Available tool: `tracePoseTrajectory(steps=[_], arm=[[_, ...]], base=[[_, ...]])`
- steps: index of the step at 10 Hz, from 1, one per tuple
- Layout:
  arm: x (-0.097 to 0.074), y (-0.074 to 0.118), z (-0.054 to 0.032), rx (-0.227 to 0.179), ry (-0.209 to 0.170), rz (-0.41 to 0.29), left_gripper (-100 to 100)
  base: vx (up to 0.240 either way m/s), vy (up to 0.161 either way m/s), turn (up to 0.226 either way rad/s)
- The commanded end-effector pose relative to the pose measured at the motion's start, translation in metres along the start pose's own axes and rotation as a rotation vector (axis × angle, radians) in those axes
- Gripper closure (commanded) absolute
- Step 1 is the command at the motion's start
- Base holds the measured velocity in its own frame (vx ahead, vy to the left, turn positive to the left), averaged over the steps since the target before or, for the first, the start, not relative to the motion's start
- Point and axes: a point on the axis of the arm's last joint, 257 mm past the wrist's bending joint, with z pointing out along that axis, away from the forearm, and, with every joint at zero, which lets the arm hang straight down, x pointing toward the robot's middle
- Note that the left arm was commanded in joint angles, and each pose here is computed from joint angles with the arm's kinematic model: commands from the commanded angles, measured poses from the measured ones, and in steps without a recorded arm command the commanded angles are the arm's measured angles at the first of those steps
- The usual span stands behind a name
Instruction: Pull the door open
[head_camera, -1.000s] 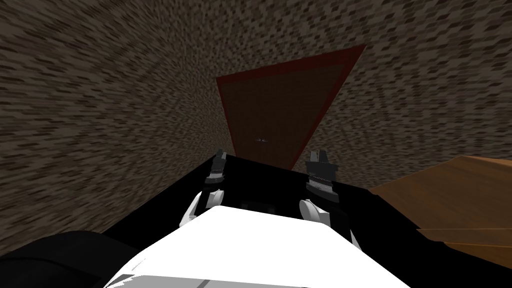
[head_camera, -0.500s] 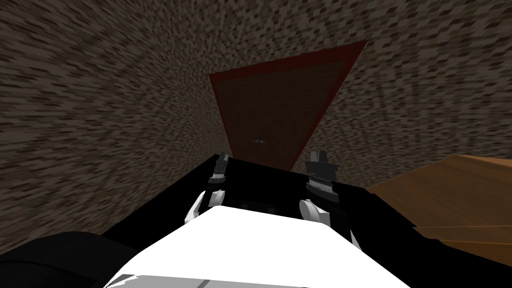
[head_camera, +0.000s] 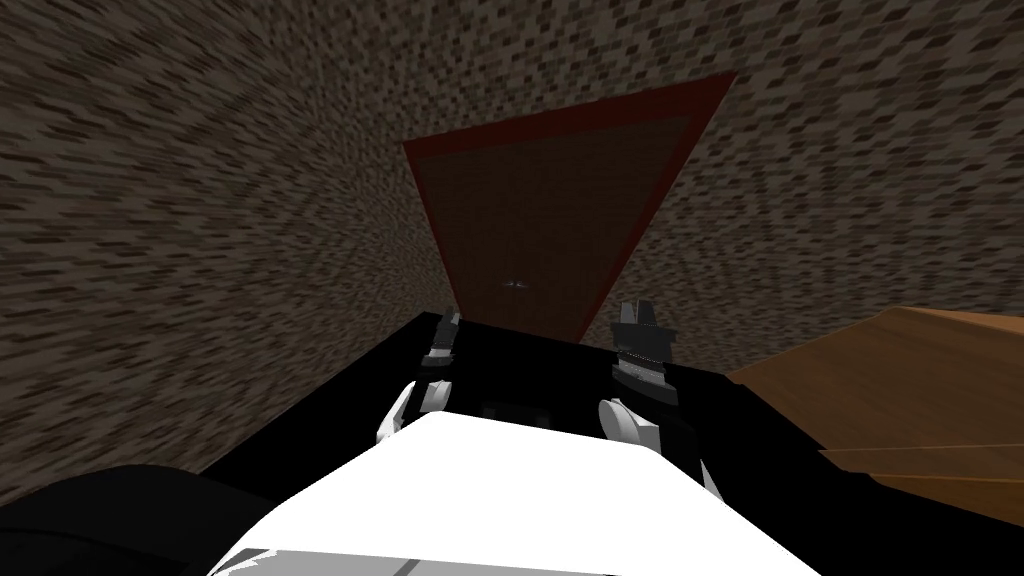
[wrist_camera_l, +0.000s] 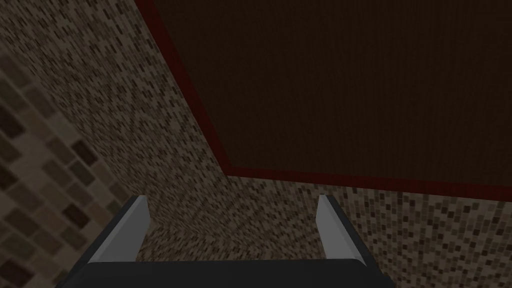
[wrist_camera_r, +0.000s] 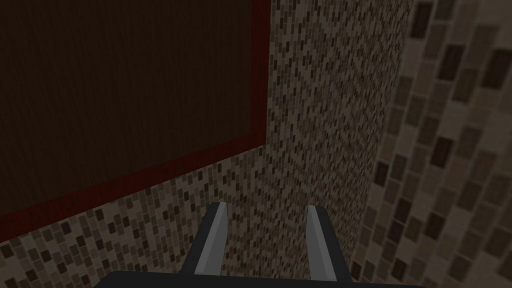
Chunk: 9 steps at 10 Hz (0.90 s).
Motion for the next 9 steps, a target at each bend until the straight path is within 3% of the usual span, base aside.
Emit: tracePoseTrajectory(steps=[1, 9], arm=[[0.002, 0.011, -0.0028, -0.017, 0.005, -0.011, -100], [0.006, 0.067, -0.0174, -0.107, 0.024, -0.061, -100]], base=[[0.107, -0.016, -0.046], [0.101, -0.012, -0.057]])
